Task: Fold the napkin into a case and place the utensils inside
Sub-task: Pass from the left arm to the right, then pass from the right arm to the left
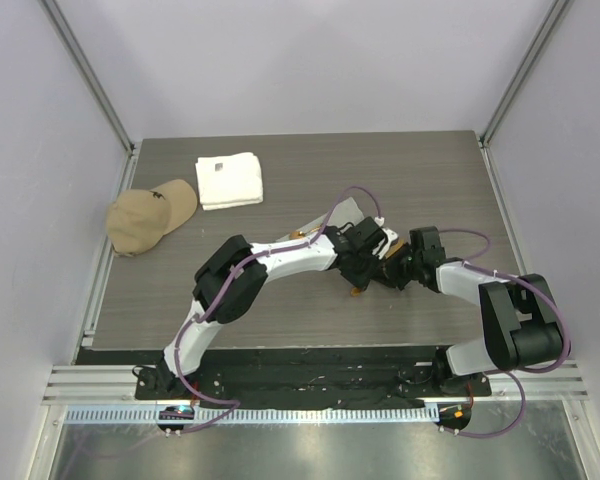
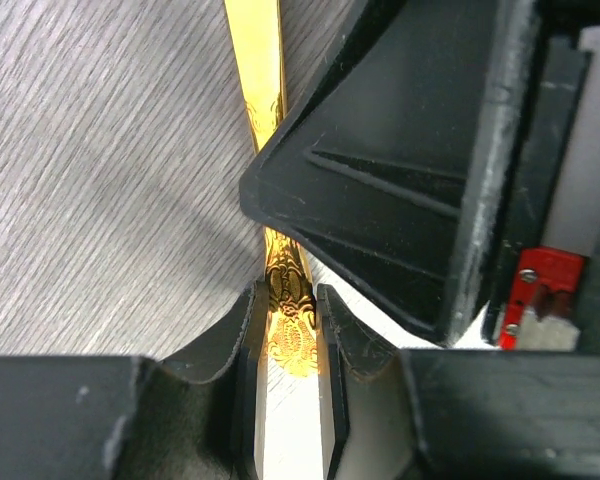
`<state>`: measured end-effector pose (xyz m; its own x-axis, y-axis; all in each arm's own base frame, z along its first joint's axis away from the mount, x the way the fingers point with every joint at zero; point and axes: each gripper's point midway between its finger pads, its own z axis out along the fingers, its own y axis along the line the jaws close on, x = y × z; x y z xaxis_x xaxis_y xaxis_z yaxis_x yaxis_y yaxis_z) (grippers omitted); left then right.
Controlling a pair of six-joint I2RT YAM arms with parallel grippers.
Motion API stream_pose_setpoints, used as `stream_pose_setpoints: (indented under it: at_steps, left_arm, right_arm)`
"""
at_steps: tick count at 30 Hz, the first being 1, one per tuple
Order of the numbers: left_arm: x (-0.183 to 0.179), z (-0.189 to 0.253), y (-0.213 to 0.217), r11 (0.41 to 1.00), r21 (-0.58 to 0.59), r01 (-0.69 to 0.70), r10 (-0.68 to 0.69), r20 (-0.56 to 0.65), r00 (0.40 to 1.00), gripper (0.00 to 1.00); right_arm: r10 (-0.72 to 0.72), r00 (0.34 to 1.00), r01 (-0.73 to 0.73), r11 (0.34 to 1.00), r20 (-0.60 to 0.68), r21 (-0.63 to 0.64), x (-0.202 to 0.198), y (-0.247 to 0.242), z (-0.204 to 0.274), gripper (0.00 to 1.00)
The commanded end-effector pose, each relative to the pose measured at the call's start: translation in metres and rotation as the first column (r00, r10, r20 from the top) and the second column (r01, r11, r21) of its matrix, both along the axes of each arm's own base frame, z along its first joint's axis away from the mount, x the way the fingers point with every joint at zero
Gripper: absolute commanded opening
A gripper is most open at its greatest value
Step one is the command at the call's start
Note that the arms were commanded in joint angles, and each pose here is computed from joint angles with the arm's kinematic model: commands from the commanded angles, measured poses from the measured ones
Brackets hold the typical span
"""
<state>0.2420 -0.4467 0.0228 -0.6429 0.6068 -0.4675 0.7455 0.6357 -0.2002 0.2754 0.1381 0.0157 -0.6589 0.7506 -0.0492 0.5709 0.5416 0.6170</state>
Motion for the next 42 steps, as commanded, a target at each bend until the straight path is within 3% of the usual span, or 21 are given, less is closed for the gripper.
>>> stream_pose_setpoints:
  at_steps: [1,8,12,17,19,20,22,24,26,28,33,36,38,42]
  left_arm:
    - [-0.024,-0.053,0.016,0.998,0.065,0.005,0.005,-0.151,0.988,0.00]
    - [-0.020,-0.046,0.018,0.999,-0.016,-0.039,0.034,-0.236,0.971,0.00]
    - [-0.023,-0.042,0.014,0.998,-0.052,-0.033,0.018,-0.261,0.965,0.00]
    - [-0.023,-0.034,0.017,0.999,-0.047,-0.028,0.015,-0.256,0.967,0.01]
    - [-0.017,-0.014,0.016,0.995,-0.087,-0.043,0.019,-0.253,0.967,0.11]
    - [-0.016,-0.006,0.016,0.994,-0.101,-0.049,0.022,-0.257,0.966,0.24]
    - [-0.008,0.012,0.018,0.987,-0.138,-0.080,0.041,-0.265,0.964,0.32]
    - [-0.002,0.038,0.019,0.978,-0.182,-0.098,0.045,-0.277,0.960,0.52]
    - [0.007,0.058,0.023,0.968,-0.217,-0.127,0.064,-0.276,0.959,0.60]
    - [0.014,0.069,0.028,0.958,-0.236,-0.164,0.092,-0.288,0.953,0.61]
    - [0.025,0.111,0.044,0.931,-0.304,-0.203,0.125,-0.260,0.958,0.60]
    - [0.036,0.150,0.064,0.900,-0.369,-0.234,0.155,-0.231,0.961,0.60]
    - [0.036,0.174,0.073,0.882,-0.408,-0.237,0.149,-0.235,0.960,0.60]
    - [0.043,0.214,0.103,0.834,-0.465,-0.298,0.193,-0.259,0.946,0.62]
  right_arm:
    - [0.007,0.991,-0.017,0.997,-0.135,-0.070,-0.041,-0.008,-0.039,0.26]
    - [0.013,0.990,-0.021,0.998,-0.141,-0.051,-0.053,-0.004,-0.047,0.20]
    - [0.002,0.993,-0.007,0.999,-0.117,-0.044,-0.051,-0.004,-0.054,0.01]
    - [0.034,0.999,-0.033,0.999,0.019,-0.040,-0.035,-0.002,-0.043,0.01]
    - [0.065,0.994,-0.059,0.996,0.088,-0.061,-0.028,-0.004,-0.033,0.01]
    - [0.065,0.989,-0.059,0.997,0.135,-0.052,-0.023,-0.004,-0.021,0.01]
    - [0.083,0.979,-0.073,0.996,0.186,-0.059,-0.019,-0.006,-0.012,0.01]
    - [0.105,0.973,-0.095,0.994,0.207,-0.055,-0.018,-0.006,-0.005,0.01]
    - [0.113,0.971,-0.104,0.993,0.212,-0.052,-0.022,-0.009,-0.007,0.01]
    - [0.130,0.965,-0.121,0.991,0.226,-0.056,-0.024,-0.009,-0.007,0.01]
    - [0.237,0.914,-0.217,0.971,0.329,-0.097,-0.020,-0.004,0.009,0.01]
    - [0.371,0.821,-0.317,0.928,0.435,-0.195,-0.001,0.001,0.046,0.01]
    - [0.449,0.779,-0.377,0.893,0.438,-0.244,-0.002,0.002,0.057,0.01]
    - [0.509,0.698,-0.449,0.859,0.503,-0.247,0.011,0.016,0.097,0.01]
